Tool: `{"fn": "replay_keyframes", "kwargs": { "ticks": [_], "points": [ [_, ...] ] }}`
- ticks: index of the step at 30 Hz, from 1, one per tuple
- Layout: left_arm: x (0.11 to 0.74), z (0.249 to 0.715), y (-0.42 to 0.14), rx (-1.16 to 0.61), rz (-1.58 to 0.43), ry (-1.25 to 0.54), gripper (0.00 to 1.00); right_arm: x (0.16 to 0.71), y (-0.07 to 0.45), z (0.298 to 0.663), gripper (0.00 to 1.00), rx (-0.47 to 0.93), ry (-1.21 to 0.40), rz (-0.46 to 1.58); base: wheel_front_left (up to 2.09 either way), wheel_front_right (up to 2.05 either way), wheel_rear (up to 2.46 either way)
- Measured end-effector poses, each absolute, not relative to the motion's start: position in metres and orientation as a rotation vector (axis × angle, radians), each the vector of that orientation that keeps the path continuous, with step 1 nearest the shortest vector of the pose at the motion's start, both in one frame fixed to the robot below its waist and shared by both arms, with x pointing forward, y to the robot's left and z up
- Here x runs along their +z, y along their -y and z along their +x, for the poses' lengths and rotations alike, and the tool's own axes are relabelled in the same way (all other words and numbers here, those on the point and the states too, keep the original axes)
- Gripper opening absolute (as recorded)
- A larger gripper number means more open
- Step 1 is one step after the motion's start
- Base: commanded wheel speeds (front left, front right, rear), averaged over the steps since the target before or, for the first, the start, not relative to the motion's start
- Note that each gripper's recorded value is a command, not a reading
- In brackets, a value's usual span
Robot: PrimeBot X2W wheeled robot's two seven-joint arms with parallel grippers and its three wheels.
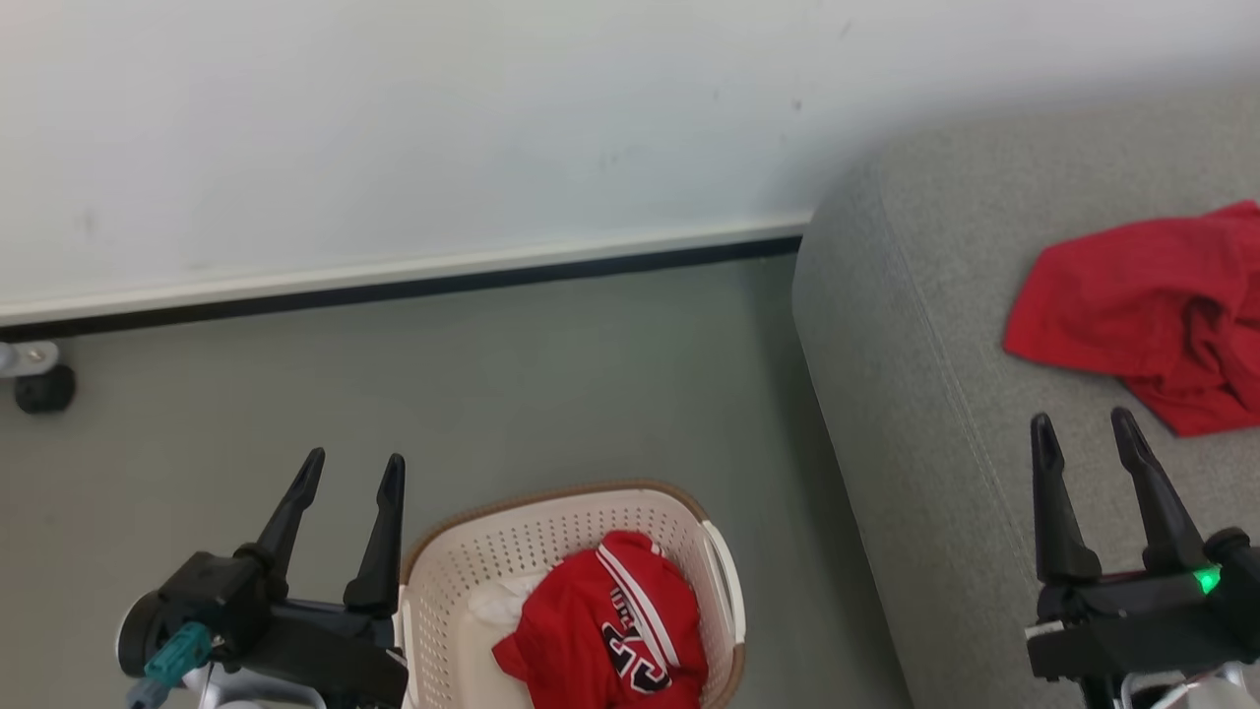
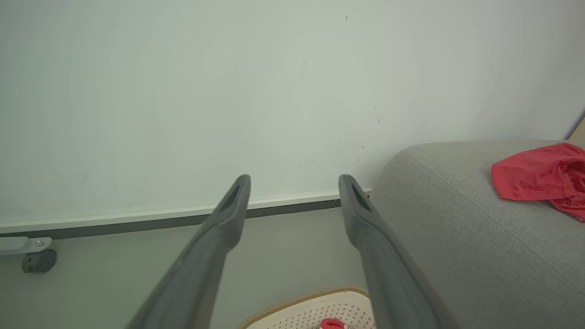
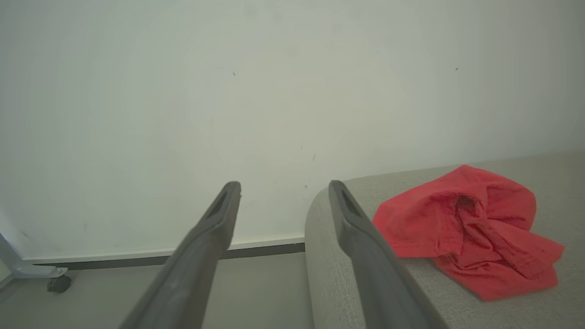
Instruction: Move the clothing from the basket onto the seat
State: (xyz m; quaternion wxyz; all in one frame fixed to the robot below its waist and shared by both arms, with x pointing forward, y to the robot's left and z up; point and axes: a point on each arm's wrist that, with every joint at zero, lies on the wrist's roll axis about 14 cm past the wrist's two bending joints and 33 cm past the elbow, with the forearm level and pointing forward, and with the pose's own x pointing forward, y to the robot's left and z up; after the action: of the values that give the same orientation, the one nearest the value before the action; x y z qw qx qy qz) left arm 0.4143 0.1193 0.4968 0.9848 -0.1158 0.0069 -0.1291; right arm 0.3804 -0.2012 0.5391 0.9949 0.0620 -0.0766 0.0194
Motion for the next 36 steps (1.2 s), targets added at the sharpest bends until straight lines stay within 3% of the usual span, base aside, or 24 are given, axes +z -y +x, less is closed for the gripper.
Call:
{"fn": "replay_keyframes", "kwargs": {
  "ticks": [18, 36],
  "points": [
    [0.424, 0.472, -0.071, -0.443, -0.202, -0.207, 1.0, 0.527, 0.212, 0.42, 1.0, -0.036, 0.149, 0.143, 0.0, 0.0, 0.0],
    [0.297, 0.485, -0.019, -0.61, -0.182, -0.546, 1.0, 0.494, 0.208, 0.474, 1.0, -0.021, 0.116, 0.077, 0.0, 0.0, 0.0]
  ]
}}
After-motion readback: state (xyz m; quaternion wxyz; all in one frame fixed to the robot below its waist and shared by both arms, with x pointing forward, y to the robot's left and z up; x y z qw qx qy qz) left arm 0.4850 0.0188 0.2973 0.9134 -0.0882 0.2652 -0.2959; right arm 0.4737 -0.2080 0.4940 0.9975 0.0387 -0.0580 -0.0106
